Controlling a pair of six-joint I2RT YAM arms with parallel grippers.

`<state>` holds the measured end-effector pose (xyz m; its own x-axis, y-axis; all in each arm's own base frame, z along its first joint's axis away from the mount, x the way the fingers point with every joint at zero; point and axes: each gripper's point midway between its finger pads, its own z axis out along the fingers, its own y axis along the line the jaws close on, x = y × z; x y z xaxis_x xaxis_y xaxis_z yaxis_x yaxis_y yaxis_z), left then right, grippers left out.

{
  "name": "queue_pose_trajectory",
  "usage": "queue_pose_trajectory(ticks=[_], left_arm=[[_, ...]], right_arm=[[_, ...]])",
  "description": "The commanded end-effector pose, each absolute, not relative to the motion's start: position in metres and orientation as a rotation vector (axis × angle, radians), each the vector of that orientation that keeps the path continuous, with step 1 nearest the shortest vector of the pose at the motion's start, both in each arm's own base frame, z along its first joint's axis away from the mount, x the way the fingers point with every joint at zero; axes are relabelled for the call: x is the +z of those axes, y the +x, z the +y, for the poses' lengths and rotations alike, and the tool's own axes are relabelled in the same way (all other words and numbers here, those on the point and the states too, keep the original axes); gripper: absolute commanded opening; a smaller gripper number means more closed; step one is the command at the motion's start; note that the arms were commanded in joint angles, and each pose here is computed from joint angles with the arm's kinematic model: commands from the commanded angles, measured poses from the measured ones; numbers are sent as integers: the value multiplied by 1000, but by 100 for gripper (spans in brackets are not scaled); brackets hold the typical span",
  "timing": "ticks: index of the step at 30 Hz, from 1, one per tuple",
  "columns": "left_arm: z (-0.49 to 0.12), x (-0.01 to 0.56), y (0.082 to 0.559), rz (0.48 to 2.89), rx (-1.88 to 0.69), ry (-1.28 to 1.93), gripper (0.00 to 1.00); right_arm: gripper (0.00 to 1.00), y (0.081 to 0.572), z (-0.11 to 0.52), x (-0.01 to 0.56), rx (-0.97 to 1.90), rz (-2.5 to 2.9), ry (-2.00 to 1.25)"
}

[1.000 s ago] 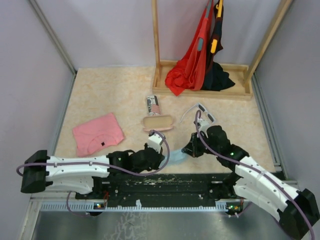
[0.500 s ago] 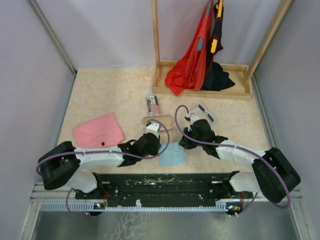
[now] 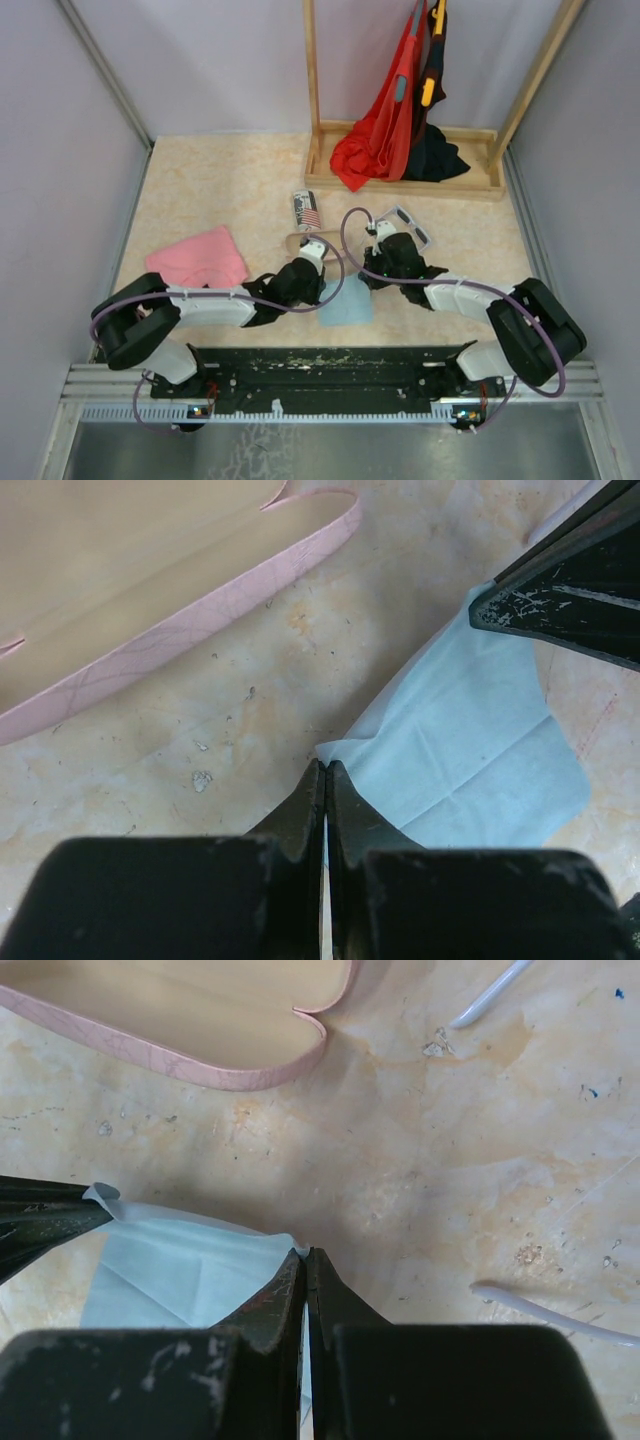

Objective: Organize the sunglasses
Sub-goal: Adjust the glasses cleaning cloth at the center of the board.

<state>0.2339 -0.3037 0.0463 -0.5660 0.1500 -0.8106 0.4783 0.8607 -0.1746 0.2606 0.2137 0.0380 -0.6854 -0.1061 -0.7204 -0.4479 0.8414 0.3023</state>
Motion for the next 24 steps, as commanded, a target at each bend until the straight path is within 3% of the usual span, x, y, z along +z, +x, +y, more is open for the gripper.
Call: queue_pose_trajectory(ticks=[1, 17, 24], left_arm=[[-303, 62, 236, 2075, -515, 479, 1], [-306, 44, 259, 2023, -397, 558, 1], [-303, 52, 249, 1969, -466, 575, 1]], right_arm=[[0, 279, 210, 66, 568, 2139, -409], [0, 292, 209, 57, 527, 2101, -389], [0, 281, 204, 56, 542, 2090, -390]])
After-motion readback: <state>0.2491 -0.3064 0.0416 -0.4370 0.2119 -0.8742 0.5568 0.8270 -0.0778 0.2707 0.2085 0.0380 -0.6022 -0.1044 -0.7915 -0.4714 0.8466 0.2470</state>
